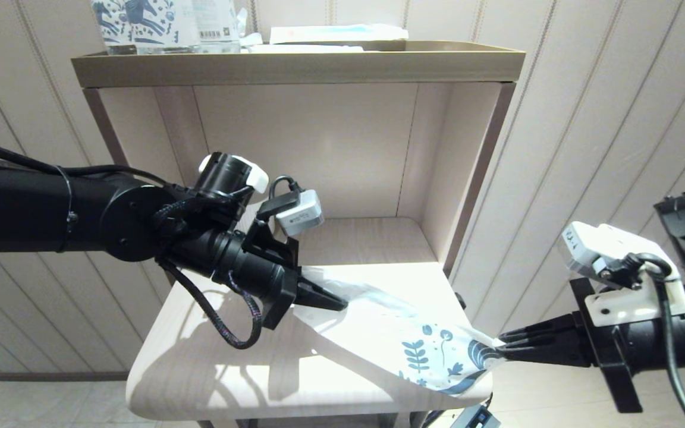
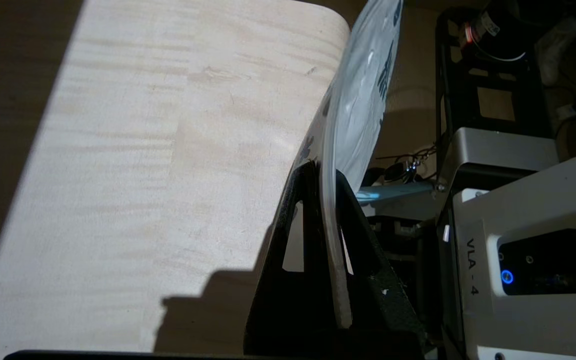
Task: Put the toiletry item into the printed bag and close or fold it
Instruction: Close the strorage bag and place it on the desk
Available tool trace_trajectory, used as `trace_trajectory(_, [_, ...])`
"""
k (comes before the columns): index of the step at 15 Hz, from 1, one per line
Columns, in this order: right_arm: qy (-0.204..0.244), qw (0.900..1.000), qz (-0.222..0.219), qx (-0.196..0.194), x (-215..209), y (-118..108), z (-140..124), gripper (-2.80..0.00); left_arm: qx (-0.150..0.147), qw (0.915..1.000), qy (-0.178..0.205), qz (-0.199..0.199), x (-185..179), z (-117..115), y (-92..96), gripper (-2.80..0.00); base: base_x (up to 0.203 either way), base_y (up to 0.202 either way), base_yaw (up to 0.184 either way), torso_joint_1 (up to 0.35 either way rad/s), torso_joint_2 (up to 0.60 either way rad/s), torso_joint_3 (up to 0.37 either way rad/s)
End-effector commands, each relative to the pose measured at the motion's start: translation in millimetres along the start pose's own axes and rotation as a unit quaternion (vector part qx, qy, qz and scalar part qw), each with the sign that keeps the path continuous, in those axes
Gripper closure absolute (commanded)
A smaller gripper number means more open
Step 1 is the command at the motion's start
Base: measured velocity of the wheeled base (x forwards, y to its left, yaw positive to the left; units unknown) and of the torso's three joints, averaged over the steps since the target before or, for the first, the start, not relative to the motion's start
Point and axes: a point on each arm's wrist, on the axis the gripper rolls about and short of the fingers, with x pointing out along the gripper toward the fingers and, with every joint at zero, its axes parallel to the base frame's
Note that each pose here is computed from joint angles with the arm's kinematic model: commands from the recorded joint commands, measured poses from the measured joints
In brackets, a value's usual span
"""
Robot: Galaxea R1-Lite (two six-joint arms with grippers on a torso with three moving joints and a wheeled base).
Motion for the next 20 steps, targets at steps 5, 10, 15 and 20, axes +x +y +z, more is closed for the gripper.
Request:
trace_trajectory(5, [-0.009,1.000,-0.002,-0.001,5,-6,2,0.00,0.000,1.0000,0.000,-0.003,0,0,-0.1,0.00,0.000,0.000,0.000,0.000,0.00,0.000])
trace_trajectory(10, [-0.027,0.999,-0.024,-0.011,6,-17,9,0.00,0.001,1.0000,-0.003,-0.001,0,1,1.0,0.00,0.000,0.000,0.000,0.000,0.00,0.000])
trace_trajectory(15, [-0.054,0.992,-0.113,-0.001,-40,-27,15,0.00,-0.028,0.9993,-0.012,0.024,-8,3,21.4,0.00,0.000,0.000,0.000,0.000,0.00,0.000])
trace_trajectory(20, [-0.051,0.992,-0.112,0.013,-46,-19,5,0.00,-0.107,0.9902,-0.045,0.077,-27,14,61.9,0.00,0.000,0.000,0.000,0.000,0.00,0.000])
